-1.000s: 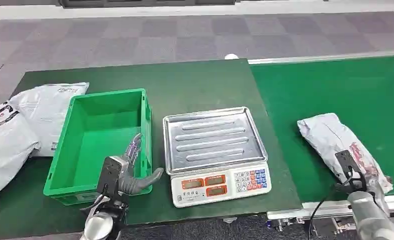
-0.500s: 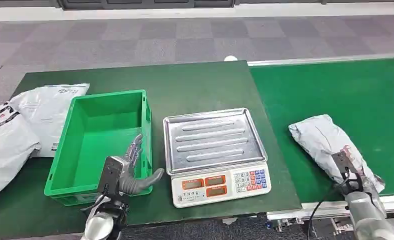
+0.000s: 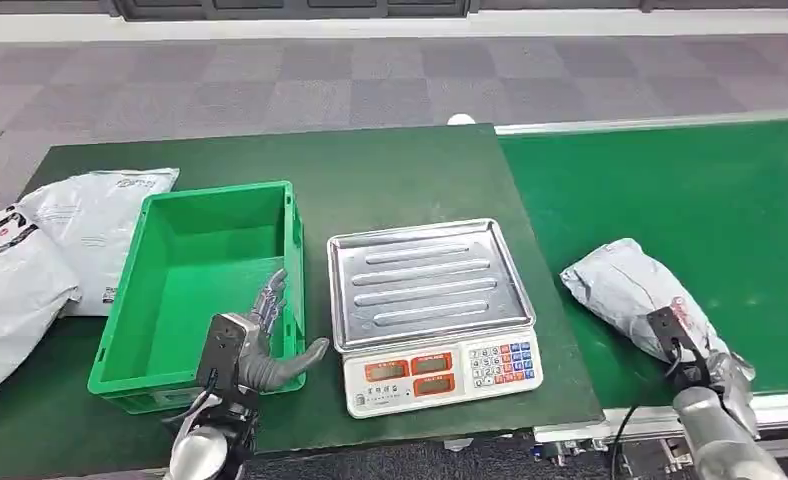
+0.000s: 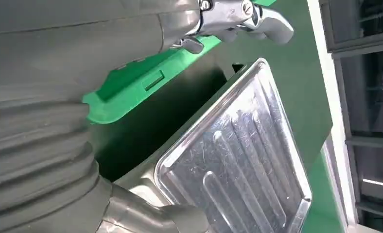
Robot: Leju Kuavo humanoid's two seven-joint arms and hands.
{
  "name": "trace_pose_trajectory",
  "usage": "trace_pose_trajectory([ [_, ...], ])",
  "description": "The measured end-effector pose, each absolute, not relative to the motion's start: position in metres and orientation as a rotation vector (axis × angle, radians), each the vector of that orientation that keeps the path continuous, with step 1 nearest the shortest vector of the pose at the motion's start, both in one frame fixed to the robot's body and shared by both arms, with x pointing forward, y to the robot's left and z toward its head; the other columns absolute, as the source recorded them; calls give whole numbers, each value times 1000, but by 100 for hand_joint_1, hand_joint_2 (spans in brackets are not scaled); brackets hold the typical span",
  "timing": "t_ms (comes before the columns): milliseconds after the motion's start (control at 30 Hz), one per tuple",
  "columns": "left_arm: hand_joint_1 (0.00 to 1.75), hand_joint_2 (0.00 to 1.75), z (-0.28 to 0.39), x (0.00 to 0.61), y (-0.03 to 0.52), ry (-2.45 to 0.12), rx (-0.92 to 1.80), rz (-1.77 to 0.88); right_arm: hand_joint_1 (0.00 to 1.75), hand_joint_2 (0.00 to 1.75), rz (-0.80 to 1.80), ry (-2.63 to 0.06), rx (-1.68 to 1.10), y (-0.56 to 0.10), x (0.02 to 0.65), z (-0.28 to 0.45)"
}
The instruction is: Moved the parcel from conveyor to table for the left to box.
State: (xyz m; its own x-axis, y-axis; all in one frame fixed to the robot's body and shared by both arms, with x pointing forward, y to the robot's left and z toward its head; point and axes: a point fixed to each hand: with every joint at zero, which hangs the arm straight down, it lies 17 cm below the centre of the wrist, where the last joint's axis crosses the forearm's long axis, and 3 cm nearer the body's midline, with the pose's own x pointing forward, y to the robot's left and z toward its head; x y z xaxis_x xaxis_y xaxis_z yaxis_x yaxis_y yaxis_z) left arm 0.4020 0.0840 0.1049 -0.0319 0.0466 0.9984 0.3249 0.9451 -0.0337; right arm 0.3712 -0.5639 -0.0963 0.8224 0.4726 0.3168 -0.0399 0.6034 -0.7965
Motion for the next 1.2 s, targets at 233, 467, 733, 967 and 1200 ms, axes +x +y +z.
trace_pose_trajectory([
  [233,0,175,103,400,86,-1589,-283,-221,175,175,324,-780,-971,-542,409,-60],
  [467,0,175,103,398,86,-1592,-283,-215,175,175,347,-1083,-1211,-510,439,44],
  [733,0,175,107,399,82,-1603,-293,-213,175,175,361,-1256,-1304,-484,443,106],
  [967,0,175,108,398,79,-1610,-294,-226,175,175,329,-1363,-1342,-477,440,138],
  [1200,0,175,109,398,77,-1612,-297,-236,175,175,350,-1512,-1321,-438,448,177],
])
